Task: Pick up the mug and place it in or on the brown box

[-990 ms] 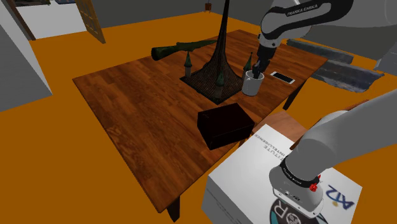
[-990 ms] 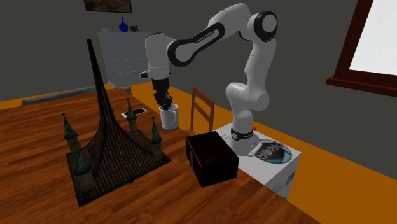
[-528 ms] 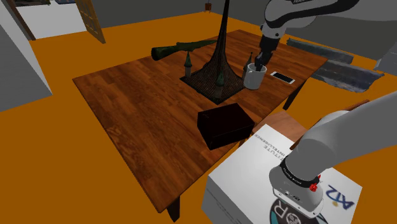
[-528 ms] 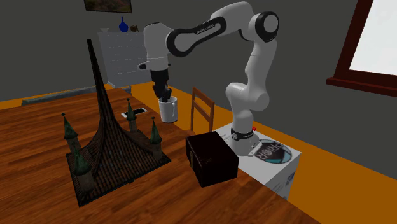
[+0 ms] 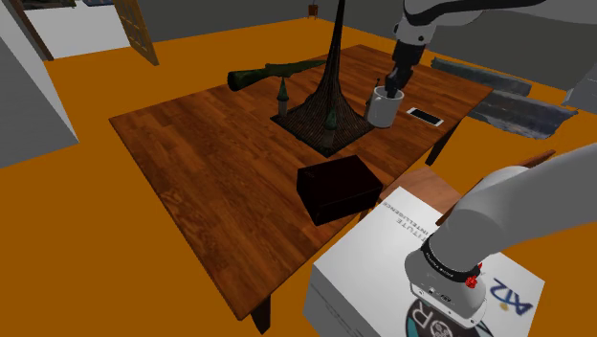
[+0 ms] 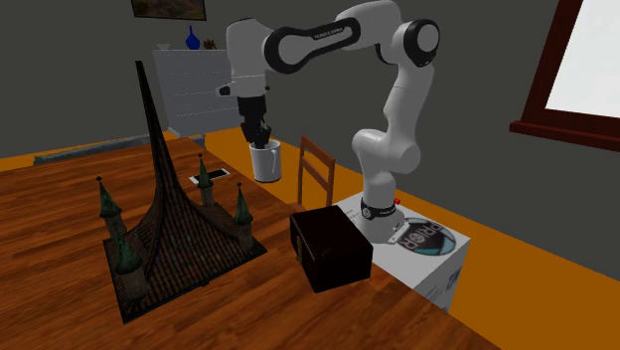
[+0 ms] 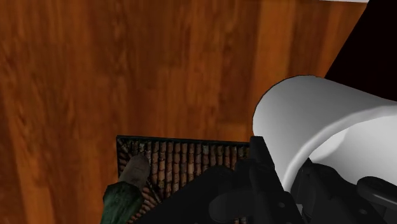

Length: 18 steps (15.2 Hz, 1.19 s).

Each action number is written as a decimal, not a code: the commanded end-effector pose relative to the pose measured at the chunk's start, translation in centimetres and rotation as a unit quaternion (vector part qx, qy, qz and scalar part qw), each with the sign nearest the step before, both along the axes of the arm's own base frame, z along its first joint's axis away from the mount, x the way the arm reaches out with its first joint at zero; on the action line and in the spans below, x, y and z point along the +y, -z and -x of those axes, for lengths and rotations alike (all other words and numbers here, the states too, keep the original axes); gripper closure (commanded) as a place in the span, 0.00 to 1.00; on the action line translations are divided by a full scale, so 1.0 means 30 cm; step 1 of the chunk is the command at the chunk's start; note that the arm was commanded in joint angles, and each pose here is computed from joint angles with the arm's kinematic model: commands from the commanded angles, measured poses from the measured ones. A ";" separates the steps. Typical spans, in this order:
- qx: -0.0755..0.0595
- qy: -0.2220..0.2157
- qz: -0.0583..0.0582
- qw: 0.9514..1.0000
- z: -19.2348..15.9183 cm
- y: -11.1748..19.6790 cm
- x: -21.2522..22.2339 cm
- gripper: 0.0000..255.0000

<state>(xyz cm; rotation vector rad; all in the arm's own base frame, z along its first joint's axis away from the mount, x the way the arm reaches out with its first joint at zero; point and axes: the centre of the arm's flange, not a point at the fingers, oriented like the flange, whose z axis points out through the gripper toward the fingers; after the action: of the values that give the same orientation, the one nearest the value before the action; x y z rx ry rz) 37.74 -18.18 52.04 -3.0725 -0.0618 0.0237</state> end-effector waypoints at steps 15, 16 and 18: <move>0.000 0.000 0.000 1.000 0.106 -0.062 0.688 1.00; 0.000 0.000 0.000 1.000 0.113 -0.066 0.731 1.00; 0.000 0.000 0.000 1.000 0.122 -0.053 0.786 1.00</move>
<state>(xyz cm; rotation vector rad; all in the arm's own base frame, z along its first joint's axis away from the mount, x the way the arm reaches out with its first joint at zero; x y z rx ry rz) 34.30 4.82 53.79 -3.0732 -0.0634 0.0235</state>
